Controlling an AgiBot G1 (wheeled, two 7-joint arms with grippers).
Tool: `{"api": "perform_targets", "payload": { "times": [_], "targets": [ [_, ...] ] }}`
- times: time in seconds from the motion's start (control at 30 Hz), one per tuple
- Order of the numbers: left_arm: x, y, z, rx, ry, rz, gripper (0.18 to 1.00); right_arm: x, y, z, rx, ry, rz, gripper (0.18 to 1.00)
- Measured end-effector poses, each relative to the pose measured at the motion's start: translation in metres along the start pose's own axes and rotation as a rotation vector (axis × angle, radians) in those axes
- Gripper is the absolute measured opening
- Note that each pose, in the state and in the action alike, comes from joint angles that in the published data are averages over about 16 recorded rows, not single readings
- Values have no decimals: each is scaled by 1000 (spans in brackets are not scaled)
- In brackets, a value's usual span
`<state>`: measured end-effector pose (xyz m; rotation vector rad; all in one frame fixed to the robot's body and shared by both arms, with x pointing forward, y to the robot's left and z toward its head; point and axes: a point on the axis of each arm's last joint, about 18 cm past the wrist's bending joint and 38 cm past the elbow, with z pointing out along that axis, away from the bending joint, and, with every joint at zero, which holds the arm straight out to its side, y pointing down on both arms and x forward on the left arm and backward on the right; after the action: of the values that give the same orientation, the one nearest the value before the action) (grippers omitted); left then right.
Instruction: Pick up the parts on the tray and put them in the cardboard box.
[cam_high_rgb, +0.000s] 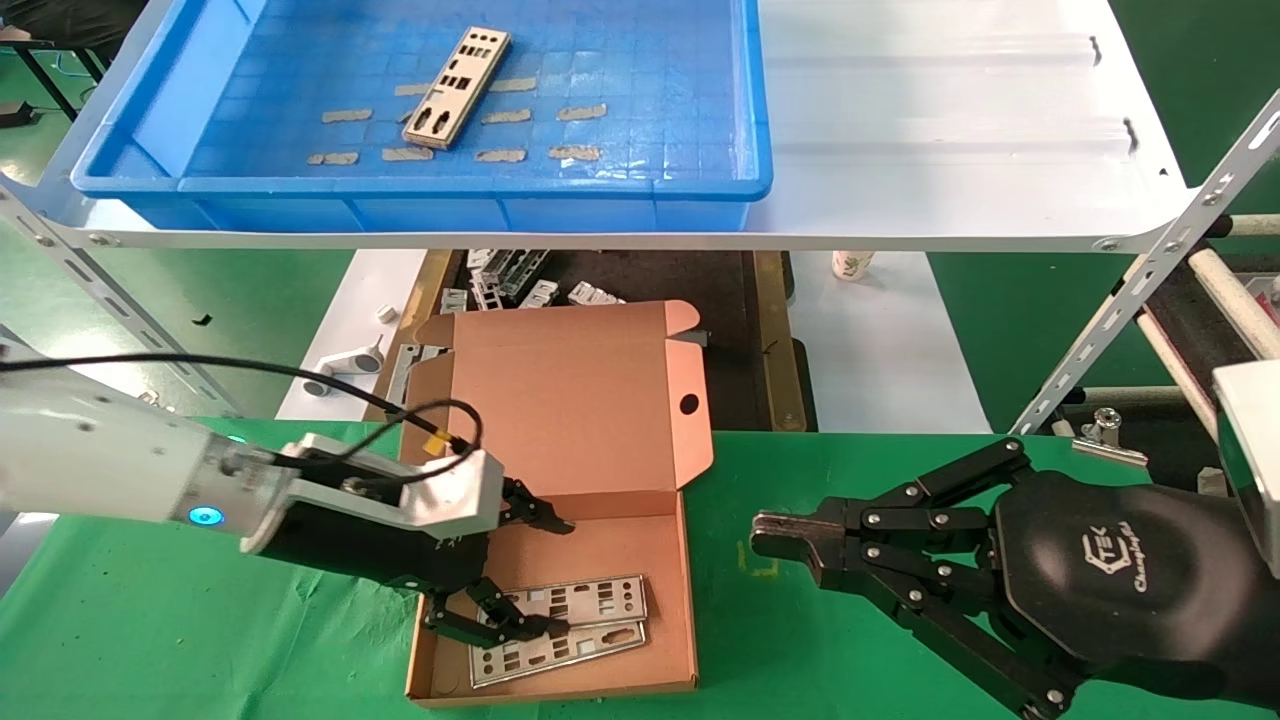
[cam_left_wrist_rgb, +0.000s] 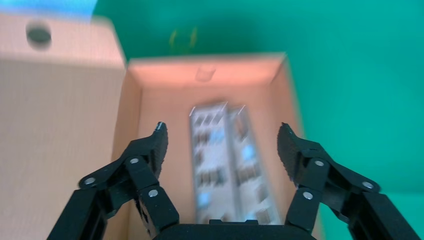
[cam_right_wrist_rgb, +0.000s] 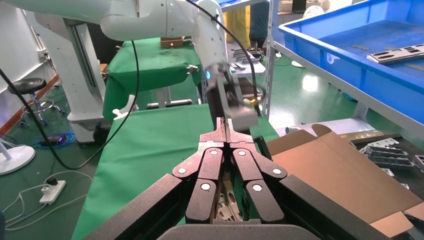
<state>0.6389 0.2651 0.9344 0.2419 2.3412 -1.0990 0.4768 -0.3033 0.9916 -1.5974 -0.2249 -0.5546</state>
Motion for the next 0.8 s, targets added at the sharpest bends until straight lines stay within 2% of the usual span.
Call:
{"api": "perform_targets", "payload": {
  "times": [0.4, 0.67, 0.8],
  "targets": [
    [5, -18, -25, 160, -25, -51, 912, 0, 0, 0, 0, 0, 0, 198],
    [15, -23, -34, 239, -47, -71, 977, 0, 0, 0, 0, 0, 0, 233],
    [21, -26, -40, 277, -59, -78, 994, 0, 0, 0, 0, 0, 0, 276]
  ]
}}
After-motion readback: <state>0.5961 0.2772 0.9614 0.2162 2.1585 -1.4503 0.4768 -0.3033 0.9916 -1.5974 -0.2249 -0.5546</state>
